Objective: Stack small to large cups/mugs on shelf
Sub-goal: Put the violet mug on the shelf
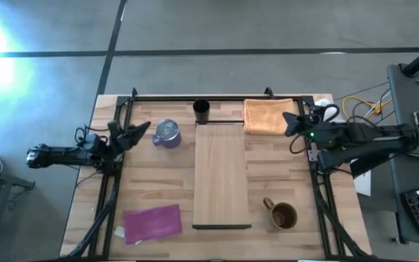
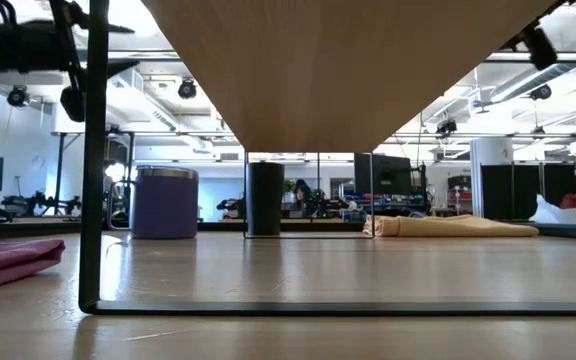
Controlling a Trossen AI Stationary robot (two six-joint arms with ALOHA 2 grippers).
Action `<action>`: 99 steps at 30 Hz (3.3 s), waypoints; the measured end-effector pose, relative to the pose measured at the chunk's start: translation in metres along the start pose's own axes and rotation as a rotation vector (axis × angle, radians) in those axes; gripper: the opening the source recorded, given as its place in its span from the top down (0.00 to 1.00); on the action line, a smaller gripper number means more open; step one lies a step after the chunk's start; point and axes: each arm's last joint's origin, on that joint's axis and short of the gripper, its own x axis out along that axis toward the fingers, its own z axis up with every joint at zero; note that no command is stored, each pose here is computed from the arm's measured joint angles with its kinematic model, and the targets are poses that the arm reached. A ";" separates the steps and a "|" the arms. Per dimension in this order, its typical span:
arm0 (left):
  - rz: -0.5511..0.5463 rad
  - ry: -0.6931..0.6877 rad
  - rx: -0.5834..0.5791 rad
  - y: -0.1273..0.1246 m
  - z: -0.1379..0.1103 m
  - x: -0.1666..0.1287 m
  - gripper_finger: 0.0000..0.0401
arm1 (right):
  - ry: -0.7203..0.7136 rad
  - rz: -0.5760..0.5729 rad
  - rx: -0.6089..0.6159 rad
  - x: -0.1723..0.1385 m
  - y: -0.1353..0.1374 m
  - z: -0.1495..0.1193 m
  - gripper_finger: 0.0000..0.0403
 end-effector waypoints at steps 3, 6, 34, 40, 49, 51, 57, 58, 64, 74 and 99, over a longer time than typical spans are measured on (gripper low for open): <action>0.001 0.014 0.061 -0.008 0.004 0.005 0.54 | 0.013 -0.041 -0.046 -0.003 0.006 0.012 0.79; 0.009 0.049 0.143 -0.018 0.007 0.012 0.54 | 0.028 -0.078 -0.083 -0.006 0.009 0.021 0.71; 0.733 0.762 0.801 -0.049 0.061 0.119 0.54 | 0.173 -0.210 -0.013 0.001 0.016 0.028 0.56; 0.796 0.925 0.849 -0.046 0.061 0.095 0.54 | 0.186 -0.231 -0.021 0.001 0.013 0.026 0.55; 0.661 0.816 0.702 -0.041 0.052 0.026 0.54 | 0.165 -0.247 -0.041 0.001 0.012 0.026 0.55; 0.637 0.804 0.687 -0.032 0.046 0.016 0.54 | 0.151 -0.253 -0.046 0.001 0.012 0.027 0.55; 0.618 0.791 0.711 -0.010 0.031 0.004 0.54 | 0.134 -0.259 -0.040 0.001 0.012 0.027 0.55; 0.604 0.771 0.706 -0.012 0.032 0.005 0.54 | 0.134 -0.260 -0.037 0.001 0.012 0.027 0.55; 0.736 0.713 0.683 -0.007 0.031 0.008 0.54 | 0.136 -0.268 -0.035 0.003 0.013 0.025 0.55; 0.794 0.910 0.641 0.005 0.006 0.028 0.54 | 0.151 -0.297 -0.069 0.011 0.018 0.018 0.55; 0.986 1.437 0.685 0.010 0.030 0.112 0.54 | 0.213 -0.297 -0.057 0.013 0.015 0.019 0.55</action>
